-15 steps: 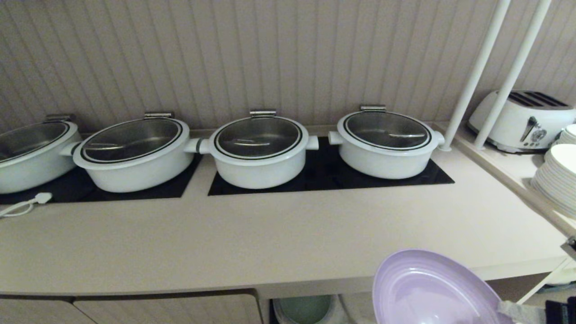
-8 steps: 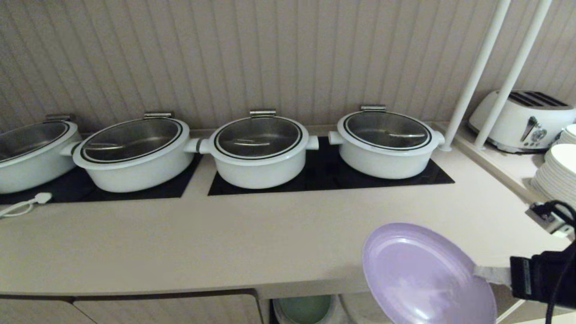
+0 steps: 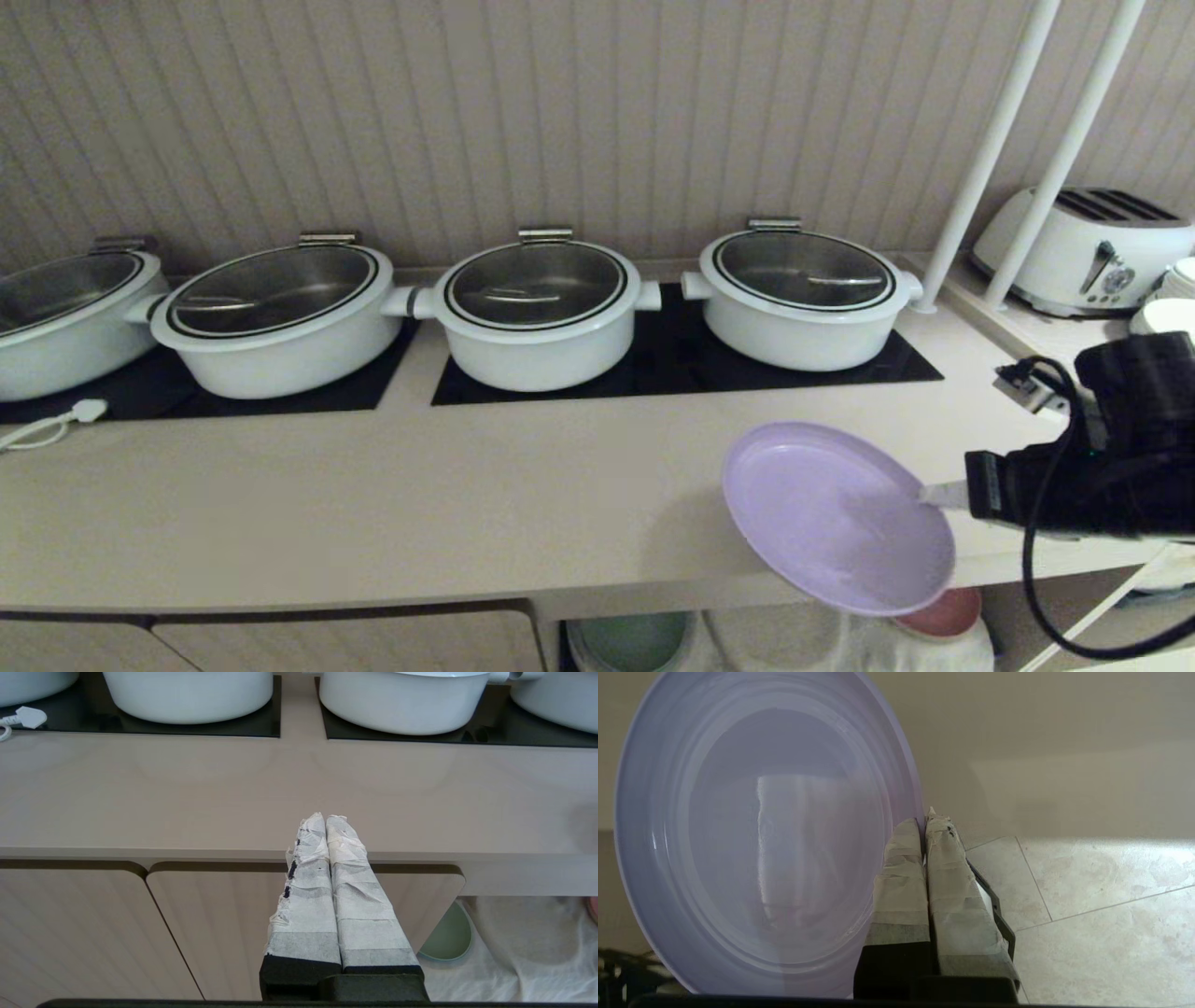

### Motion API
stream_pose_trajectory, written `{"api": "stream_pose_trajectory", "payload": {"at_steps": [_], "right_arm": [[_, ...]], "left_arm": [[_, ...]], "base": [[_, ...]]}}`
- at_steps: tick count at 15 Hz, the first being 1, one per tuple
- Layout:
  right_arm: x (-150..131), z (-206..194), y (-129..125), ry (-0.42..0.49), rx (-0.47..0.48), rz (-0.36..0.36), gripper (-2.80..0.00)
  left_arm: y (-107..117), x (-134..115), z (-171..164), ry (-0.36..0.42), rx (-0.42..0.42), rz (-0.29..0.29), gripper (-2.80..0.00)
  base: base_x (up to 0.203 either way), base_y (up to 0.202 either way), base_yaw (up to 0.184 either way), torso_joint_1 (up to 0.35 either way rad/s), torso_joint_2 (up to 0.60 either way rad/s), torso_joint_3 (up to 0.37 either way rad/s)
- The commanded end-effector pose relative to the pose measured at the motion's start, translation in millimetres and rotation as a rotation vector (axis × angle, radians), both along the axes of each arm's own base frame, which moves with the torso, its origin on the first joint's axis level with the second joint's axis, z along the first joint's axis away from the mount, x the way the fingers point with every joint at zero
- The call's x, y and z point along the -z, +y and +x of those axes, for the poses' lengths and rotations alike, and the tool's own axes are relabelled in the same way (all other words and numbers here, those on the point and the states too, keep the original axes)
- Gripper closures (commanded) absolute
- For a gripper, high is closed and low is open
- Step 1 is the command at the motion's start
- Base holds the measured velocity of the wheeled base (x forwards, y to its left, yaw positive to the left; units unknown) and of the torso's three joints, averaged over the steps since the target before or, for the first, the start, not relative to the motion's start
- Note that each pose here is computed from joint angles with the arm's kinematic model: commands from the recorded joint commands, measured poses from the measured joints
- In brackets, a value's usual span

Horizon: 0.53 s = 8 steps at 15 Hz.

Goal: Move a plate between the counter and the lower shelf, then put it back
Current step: Put the plate

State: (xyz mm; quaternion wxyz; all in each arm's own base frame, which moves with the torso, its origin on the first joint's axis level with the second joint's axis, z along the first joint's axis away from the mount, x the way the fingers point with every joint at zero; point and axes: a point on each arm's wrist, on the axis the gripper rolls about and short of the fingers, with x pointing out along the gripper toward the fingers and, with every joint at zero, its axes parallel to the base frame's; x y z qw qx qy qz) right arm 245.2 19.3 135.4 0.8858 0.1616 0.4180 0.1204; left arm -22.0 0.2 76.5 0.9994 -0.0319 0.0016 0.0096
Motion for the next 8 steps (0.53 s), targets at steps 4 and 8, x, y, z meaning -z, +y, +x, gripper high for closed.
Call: {"api": "stream_pose_trajectory", "payload": {"at_steps": [4, 8], "right_arm": [[25, 45, 19, 0.037, 0.017, -0.03, 0.0], [29, 62, 25, 0.032, 0.025, -0.03, 0.0]], "left_arm": [[0, 0, 1, 0.008, -0.001, -0.001, 0.0], [0, 0, 1, 0.008, -0.001, -0.001, 0.0]], "base": [[0.0, 0.0, 0.0, 0.0, 0.0, 0.0], [0.0, 0.0, 0.0, 0.0, 0.0, 0.0]]}}
